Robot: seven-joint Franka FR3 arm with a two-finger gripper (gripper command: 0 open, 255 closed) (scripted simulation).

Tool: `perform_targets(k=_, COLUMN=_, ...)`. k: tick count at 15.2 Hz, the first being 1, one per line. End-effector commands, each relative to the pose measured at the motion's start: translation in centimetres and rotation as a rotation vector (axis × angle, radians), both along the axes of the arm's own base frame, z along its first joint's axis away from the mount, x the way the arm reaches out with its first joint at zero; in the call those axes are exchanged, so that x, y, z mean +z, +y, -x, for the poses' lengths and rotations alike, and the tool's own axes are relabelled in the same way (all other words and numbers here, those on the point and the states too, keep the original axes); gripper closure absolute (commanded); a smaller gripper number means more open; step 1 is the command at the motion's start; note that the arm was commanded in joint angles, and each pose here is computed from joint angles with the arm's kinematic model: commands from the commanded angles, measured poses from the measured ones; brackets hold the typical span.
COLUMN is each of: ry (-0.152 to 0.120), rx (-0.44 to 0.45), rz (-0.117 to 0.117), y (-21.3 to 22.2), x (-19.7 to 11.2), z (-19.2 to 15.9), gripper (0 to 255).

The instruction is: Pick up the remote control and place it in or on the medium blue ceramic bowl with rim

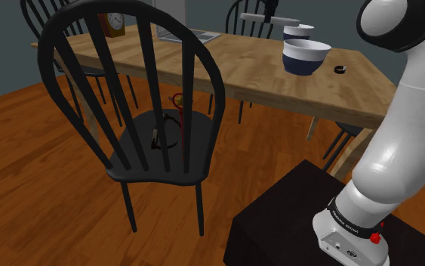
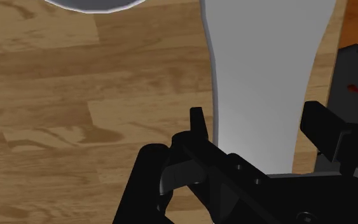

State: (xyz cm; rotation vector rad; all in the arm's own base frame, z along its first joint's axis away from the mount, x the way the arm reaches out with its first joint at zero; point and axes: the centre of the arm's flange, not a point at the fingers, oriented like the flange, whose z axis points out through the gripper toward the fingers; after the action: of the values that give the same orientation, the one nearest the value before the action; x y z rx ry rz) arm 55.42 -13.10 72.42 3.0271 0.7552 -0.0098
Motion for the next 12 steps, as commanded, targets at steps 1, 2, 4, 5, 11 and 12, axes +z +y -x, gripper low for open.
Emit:
perform_targets(k=1, ry=-0.001, rx=0.001, rz=0.0, y=-2.4, x=0.2, z=1.1, gripper=255)
perform_targets(k=2, ry=-0.001, rx=0.001, rz=0.0, y=-3.6, x=0.2, z=1.7, gripper=255)
perform_targets(k=4, ry=-0.001, rx=0.001, rz=0.0, y=-5.9, x=0.2, z=2.9, gripper=255)
perform_targets(k=5, ry=-0.001, rx=0.001, rz=0.0, y=-7.1, x=0.3, z=3.5, gripper=255)
perform_targets(k=11, ry=-0.001, rx=0.001, rz=0.0, y=-14.1, x=0.4, z=7.3, gripper=255)
perform_targets(k=12, ry=-0.001, rx=0.001, rz=0.0, y=-15.2, x=0.4, z=7.9, gripper=255)
